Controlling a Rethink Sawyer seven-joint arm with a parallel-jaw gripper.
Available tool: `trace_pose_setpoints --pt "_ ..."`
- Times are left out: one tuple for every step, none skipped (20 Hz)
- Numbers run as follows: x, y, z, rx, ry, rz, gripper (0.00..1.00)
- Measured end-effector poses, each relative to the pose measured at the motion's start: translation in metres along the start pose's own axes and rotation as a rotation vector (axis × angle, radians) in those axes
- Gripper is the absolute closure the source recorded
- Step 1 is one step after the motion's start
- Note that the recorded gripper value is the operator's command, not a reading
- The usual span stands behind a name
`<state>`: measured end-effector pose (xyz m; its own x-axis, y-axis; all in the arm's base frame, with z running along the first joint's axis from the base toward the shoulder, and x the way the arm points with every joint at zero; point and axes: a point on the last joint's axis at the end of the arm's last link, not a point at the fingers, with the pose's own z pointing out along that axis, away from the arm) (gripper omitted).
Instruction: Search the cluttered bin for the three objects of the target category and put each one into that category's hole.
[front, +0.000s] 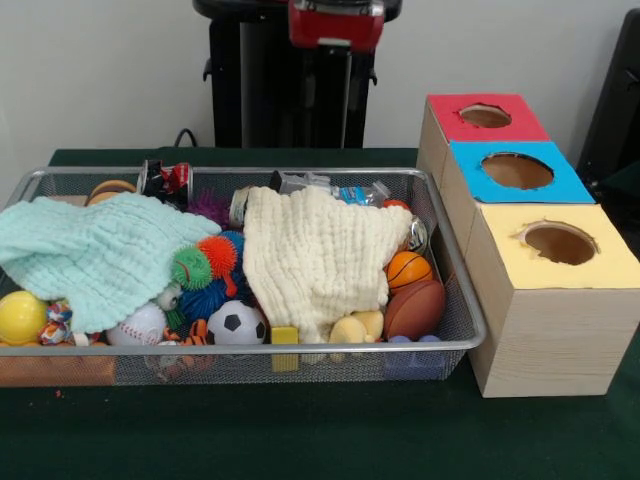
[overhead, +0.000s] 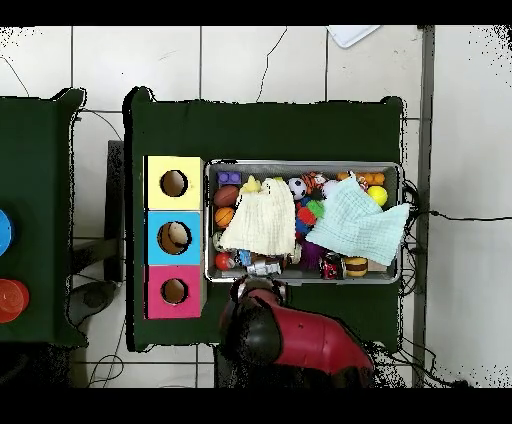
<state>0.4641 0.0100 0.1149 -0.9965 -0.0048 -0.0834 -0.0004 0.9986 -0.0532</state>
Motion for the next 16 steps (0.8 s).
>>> trace_pose_setpoints --pt "0.002 -0.004 0.004 -0.001 0.004 -0.005 0.0" --pt "0.004 -0.008 0.009 -0.003 0.008 -0.009 0.0" --pt "0.009 -0.015 0.017 -0.012 0.023 -0.018 0.0" --pt "0.011 -0.018 0.021 -0.016 0.027 -0.023 0.0" --pt "0.012 -0.023 0.026 -0.024 0.033 -0.029 0.0" --pt "0.013 -0.029 0.032 -0.033 0.038 -0.036 0.0" --pt "0.013 -0.031 0.034 -0.037 0.038 -0.039 0.0" --pt "0.008 -0.038 0.041 -0.048 0.035 -0.049 0.0" --pt "0.006 -0.039 0.042 -0.051 0.034 -0.052 0.0" --pt "0.005 -0.041 0.044 -0.054 0.032 -0.055 0.0" --pt "-0.001 -0.044 0.047 -0.061 0.024 -0.065 0.0" --pt "-0.005 -0.046 0.049 -0.066 0.018 -0.073 0.0" --pt "-0.009 -0.048 0.051 -0.072 0.011 -0.082 0.0" --pt "-0.015 -0.051 0.053 -0.077 0.0 -0.093 0.0" --pt "-0.019 -0.053 0.055 -0.082 -0.01 -0.102 0.0" --pt "-0.024 -0.055 0.057 -0.087 -0.02 -0.11 0.0"
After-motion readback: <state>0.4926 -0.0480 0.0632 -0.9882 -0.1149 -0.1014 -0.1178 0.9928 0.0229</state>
